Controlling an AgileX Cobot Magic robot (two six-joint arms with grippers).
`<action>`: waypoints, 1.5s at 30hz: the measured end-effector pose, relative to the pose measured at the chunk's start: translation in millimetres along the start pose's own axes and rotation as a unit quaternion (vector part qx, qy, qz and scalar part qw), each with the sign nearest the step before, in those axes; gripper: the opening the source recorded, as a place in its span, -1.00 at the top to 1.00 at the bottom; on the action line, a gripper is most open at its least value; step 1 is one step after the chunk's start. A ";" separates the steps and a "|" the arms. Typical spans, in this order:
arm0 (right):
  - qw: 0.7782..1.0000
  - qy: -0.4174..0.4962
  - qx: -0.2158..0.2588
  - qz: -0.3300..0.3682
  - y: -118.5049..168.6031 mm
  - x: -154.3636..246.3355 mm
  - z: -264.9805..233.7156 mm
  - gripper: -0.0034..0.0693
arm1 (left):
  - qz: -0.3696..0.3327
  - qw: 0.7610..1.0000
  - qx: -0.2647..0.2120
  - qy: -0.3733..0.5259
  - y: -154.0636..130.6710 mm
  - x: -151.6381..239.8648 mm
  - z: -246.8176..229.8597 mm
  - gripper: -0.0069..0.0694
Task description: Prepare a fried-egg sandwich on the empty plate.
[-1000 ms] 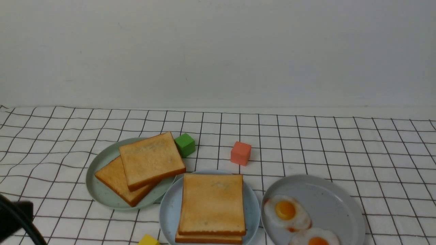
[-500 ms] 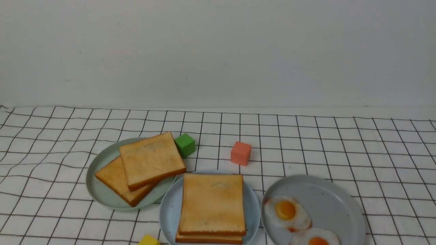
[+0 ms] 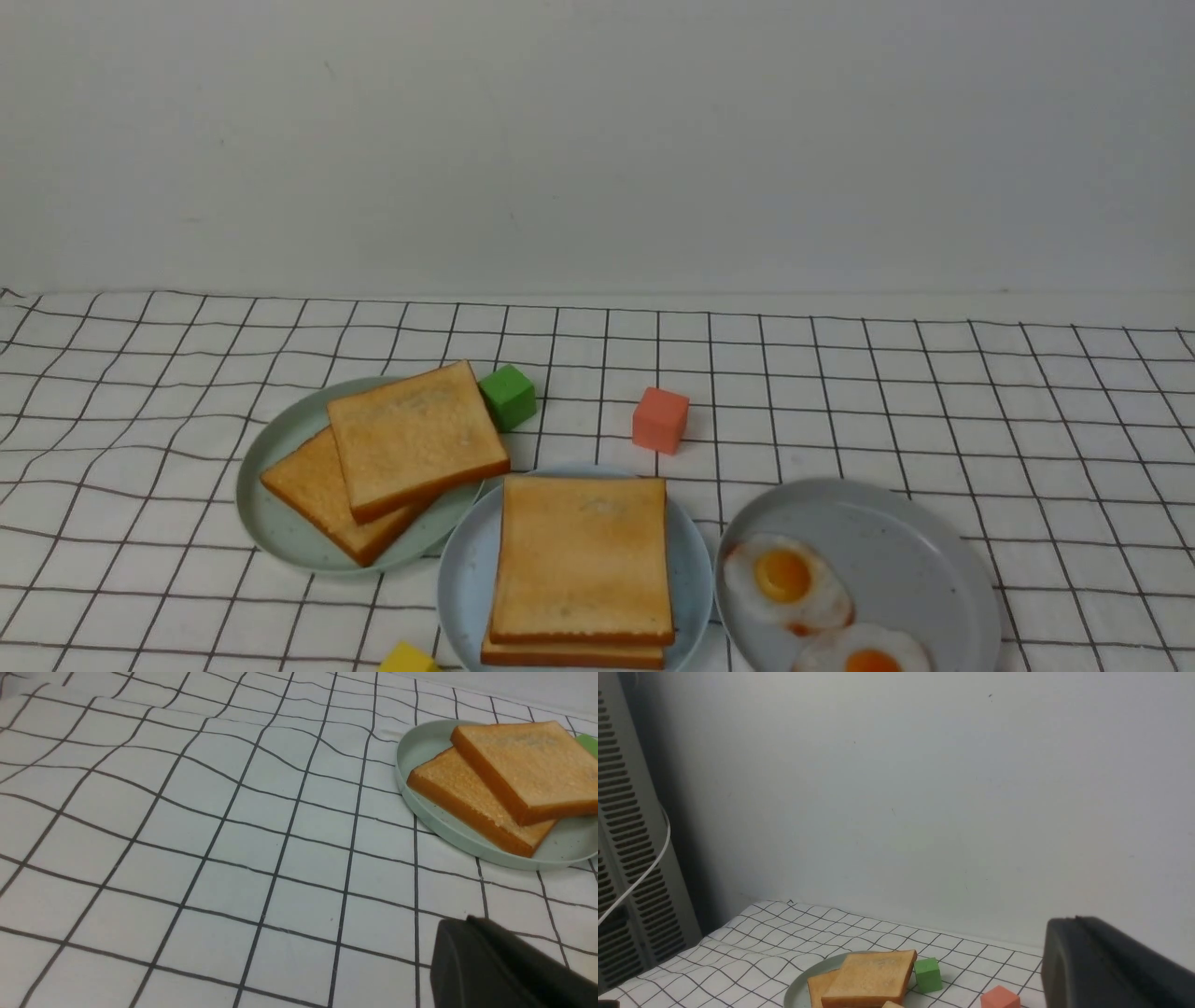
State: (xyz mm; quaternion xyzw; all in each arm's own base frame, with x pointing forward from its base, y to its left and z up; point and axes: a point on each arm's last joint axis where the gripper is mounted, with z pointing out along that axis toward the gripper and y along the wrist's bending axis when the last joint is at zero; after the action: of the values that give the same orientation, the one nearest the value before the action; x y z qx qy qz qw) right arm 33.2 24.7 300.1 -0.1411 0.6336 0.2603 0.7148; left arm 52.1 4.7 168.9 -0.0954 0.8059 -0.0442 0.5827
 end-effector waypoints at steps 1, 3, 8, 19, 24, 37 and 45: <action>1.000 0.000 0.000 0.000 0.0 0.1 0.0 0.82 | 0.000 1.000 0.000 0.000 0.0 0.0 0.0 0.83; 1.000 0.000 0.000 0.000 0.0 0.1 0.0 0.81 | 0.000 1.000 0.000 0.000 0.0 -0.1 0.0 0.83; 1.000 0.000 0.000 0.000 0.0 0.1 0.0 0.80 | 0.000 1.000 0.000 0.000 0.0 -0.1 0.0 0.83; 1.000 0.000 0.000 0.000 0.0 0.1 0.0 0.76 | 0.001 1.000 0.000 -0.001 0.0 -0.3 0.0 0.80; 1.000 0.002 0.007 -0.007 -1.0 0.4 0.1 0.73 | 0.001 1.000 0.000 -0.001 0.0 -0.3 0.0 0.79; 0.969 0.106 0.224 -0.018 -22.7 36.4 -8.2 0.66 | 0.001 1.000 0.000 -0.001 0.0 -0.3 0.0 0.78; 0.931 0.203 0.304 0.004 -45.2 117.1 -18.2 0.63 | 0.001 1.000 0.000 -0.001 0.0 -0.3 0.0 0.77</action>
State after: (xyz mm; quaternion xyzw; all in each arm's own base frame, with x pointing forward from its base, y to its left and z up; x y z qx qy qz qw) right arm 50.1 0.4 176.8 0.0359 0.8143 0.0240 0.5788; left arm 52.2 4.7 169.2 -0.0946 0.8052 -0.0436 0.5838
